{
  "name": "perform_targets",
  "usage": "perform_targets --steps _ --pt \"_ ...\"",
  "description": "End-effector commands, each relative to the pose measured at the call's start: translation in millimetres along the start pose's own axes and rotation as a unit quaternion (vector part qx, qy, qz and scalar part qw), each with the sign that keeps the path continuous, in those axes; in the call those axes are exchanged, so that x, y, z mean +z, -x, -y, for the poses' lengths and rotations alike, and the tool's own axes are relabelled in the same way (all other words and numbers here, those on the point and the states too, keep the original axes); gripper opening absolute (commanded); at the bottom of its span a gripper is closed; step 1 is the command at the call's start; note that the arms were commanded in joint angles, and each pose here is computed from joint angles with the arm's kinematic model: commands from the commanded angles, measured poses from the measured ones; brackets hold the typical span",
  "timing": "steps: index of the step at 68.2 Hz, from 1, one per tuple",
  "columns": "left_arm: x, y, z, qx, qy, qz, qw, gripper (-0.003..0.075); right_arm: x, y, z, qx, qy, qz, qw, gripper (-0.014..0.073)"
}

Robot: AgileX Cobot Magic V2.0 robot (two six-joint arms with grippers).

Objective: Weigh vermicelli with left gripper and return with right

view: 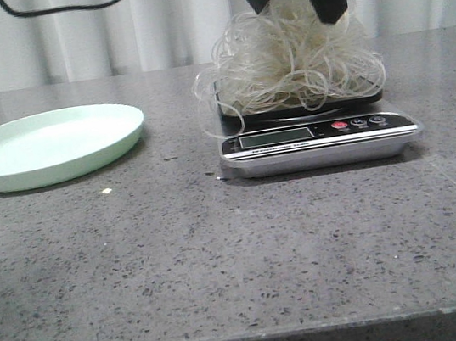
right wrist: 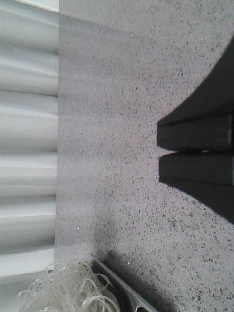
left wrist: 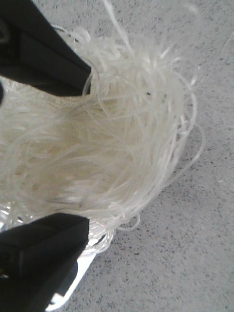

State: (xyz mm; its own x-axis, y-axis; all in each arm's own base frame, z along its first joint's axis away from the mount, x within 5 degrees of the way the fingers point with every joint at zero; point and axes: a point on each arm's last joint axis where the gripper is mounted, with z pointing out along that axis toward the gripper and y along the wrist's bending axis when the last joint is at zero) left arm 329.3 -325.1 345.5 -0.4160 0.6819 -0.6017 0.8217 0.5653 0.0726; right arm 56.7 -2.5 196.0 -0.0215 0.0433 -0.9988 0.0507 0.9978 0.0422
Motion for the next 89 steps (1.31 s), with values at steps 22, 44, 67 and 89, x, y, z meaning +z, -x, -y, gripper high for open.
perform_targets --steps 22,44,67,89 --pt "-123.5 23.5 -2.9 -0.016 0.034 0.09 0.995 0.0565 -2.1 10.2 0.6 -0.004 -0.005 0.049 0.999 0.0151" --pt "-194.4 2.1 -40.5 -0.08 0.088 0.137 0.983 0.047 -2.1 10.2 0.6 -0.004 -0.005 0.049 0.999 0.0151" --pt "-253.2 -62.0 -75.9 -0.148 0.171 0.154 0.962 0.0468 -2.1 10.4 0.6 -0.004 -0.005 0.05 0.999 0.0151" --pt "-274.4 -152.1 -62.7 -0.184 0.247 0.192 0.932 0.0246 -2.3 12.7 0.7 -0.004 -0.006 0.063 0.998 0.0151"
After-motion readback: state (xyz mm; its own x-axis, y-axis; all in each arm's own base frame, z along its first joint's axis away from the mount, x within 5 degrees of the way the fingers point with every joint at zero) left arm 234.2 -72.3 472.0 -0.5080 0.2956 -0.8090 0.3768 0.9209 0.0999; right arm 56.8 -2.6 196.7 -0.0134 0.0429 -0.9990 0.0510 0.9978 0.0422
